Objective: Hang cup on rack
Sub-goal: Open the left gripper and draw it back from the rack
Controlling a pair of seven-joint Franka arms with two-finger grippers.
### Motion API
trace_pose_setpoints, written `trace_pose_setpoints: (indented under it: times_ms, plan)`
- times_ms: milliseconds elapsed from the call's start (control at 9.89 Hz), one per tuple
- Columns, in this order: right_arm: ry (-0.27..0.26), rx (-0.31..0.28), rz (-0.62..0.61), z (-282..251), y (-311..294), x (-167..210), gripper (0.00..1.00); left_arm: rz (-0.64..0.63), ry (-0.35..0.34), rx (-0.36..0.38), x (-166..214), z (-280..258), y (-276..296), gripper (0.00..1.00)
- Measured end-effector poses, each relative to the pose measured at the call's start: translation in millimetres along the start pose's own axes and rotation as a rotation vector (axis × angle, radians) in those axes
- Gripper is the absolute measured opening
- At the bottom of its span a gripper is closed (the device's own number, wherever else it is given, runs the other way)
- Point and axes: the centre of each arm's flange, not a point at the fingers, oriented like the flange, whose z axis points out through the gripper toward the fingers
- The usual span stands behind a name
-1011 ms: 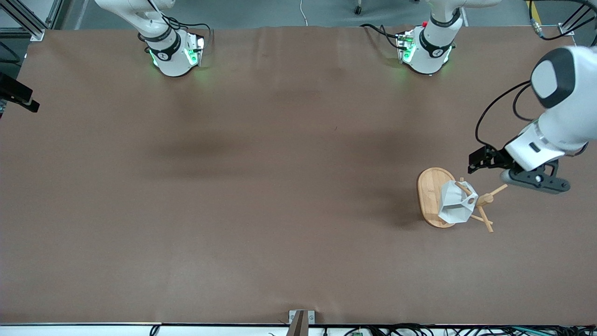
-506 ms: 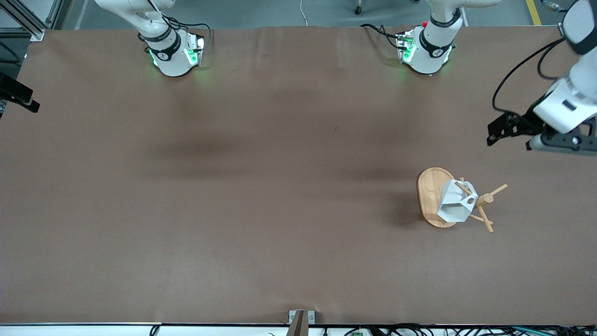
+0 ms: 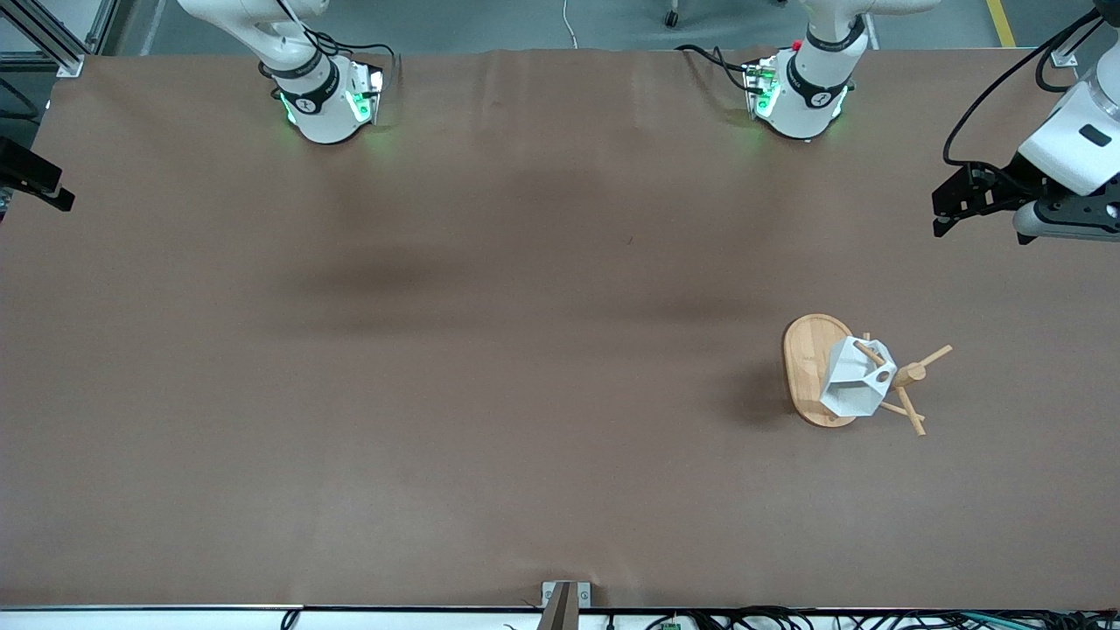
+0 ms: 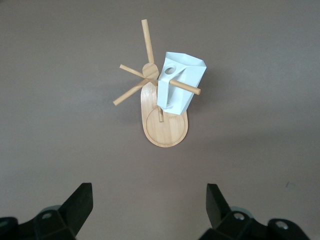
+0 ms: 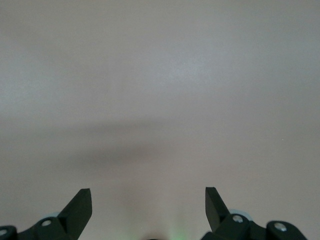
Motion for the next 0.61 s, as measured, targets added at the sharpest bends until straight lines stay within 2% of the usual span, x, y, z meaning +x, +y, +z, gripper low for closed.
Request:
trace_pose_setpoints:
  times_ms: [607]
  plan:
    - [0.000,0.000,0.001,0.1,0.2,0.0,1.00,-0.055,-0.010,0.004,3.9,5.6,3.4,1.00]
